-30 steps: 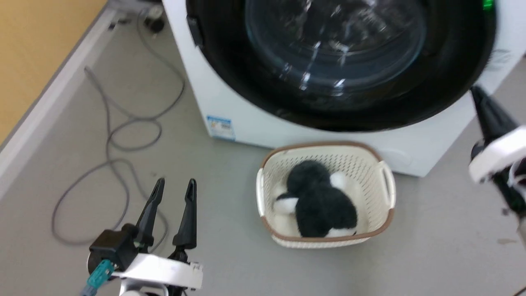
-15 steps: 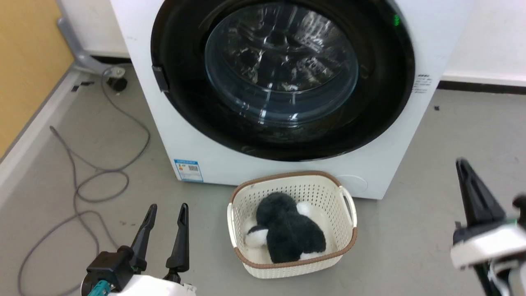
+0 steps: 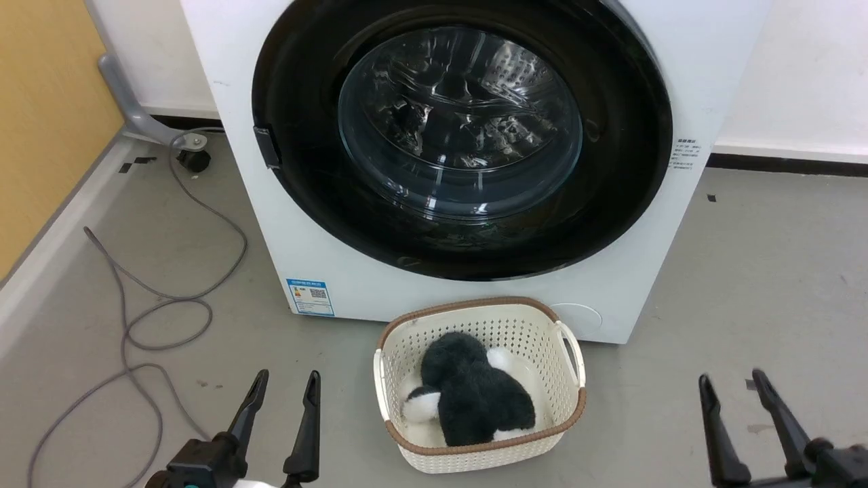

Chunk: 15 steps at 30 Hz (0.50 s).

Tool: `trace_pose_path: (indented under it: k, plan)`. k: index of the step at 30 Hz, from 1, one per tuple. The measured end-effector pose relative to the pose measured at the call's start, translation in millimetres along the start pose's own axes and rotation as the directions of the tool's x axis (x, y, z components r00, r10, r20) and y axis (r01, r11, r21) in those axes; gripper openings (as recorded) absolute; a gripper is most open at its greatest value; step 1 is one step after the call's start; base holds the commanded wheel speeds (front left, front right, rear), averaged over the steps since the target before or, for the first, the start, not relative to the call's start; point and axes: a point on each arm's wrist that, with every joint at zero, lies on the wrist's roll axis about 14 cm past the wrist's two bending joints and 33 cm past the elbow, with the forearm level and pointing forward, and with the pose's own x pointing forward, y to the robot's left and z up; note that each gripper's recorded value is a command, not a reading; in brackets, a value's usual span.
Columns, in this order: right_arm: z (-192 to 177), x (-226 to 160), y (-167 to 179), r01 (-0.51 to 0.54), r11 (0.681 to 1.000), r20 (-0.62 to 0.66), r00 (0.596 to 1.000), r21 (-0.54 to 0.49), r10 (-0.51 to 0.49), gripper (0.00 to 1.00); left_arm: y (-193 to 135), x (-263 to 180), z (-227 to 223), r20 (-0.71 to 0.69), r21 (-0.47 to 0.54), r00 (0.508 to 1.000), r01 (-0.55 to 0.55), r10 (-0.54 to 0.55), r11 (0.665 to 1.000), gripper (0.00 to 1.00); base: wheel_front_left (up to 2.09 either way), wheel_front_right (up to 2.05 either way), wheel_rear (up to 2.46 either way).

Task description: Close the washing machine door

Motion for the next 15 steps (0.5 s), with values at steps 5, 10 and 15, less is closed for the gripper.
trace_pose_path:
  k: [5, 10, 15]
  plan:
    - [-5.7, -6.5, -0.1, 0.01, 1.0, -0.019, 1.0, 0.006, -0.01, 1.0, 1.5, -2.5, -0.7, -0.004, 0.026, 1.0, -0.003, 0.003, 1.0, 1.0, 0.0, 0.0, 0.0]
    - [-5.0, -6.9, -0.8, 0.017, 1.0, -0.016, 1.0, 0.01, -0.016, 1.0, 3.5, -3.4, -0.6, -0.004, 0.038, 1.0, -0.016, 0.017, 0.999, 1.0, 0.0, 0.0, 0.0]
    - [-5.5, -7.0, -1.4, 0.02, 1.0, -0.017, 1.0, 0.011, -0.02, 1.0, 3.5, -3.6, -1.8, -0.009, 0.046, 1.0, -0.018, 0.019, 0.999, 1.0, 0.0, 0.0, 0.0]
